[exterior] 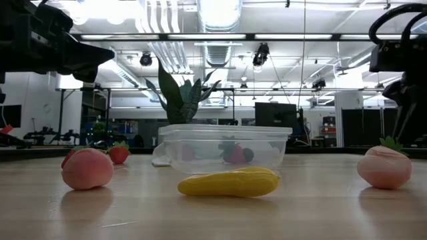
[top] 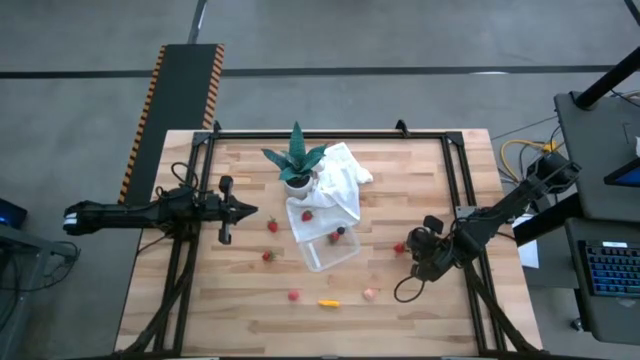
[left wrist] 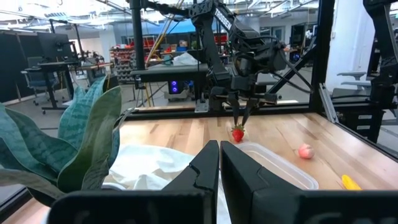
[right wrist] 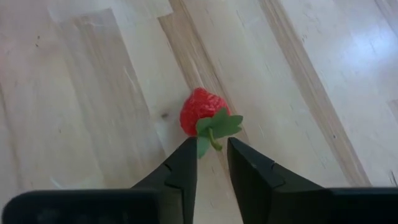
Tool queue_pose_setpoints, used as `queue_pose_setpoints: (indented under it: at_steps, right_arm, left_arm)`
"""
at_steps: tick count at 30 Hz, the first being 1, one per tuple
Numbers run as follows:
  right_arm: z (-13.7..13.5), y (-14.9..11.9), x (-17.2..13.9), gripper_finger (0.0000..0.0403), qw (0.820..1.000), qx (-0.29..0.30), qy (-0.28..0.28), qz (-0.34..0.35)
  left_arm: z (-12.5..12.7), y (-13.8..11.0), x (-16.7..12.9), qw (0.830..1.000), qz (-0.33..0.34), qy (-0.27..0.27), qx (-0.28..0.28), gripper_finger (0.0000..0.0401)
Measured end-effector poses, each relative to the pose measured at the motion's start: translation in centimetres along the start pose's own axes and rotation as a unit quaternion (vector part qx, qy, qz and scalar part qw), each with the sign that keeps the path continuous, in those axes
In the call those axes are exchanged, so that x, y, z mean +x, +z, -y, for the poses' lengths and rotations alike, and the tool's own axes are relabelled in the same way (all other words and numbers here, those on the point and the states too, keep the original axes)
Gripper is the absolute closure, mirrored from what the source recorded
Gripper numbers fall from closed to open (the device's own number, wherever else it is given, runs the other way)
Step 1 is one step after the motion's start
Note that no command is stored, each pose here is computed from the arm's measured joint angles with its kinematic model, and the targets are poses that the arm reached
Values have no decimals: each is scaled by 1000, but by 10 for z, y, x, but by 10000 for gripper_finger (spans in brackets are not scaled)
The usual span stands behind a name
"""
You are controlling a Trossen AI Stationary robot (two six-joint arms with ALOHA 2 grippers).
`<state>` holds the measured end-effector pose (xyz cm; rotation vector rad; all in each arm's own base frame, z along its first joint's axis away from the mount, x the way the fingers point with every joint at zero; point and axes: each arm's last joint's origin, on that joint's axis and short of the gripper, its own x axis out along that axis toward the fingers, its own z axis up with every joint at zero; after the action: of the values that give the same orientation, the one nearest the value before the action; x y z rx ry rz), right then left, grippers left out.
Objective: Pick and placing Produce into tupperware
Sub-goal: Put the strawberry into the transparent bin
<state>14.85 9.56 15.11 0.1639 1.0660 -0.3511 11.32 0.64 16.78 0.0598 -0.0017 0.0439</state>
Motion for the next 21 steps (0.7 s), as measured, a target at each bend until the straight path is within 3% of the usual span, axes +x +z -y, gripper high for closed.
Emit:
queue_pose_setpoints:
  at_steps: [11, 21]
  right_arm:
    - [0, 0, 0, 388, 1000, -1, 0, 0]
    - [0, 5, -2, 394, 1000, 4, -2, 7]
  left_arm:
    - [0, 0, 0, 1000, 1, 0, 0, 401]
    - [0, 0, 0, 1000, 1, 0, 0, 401]
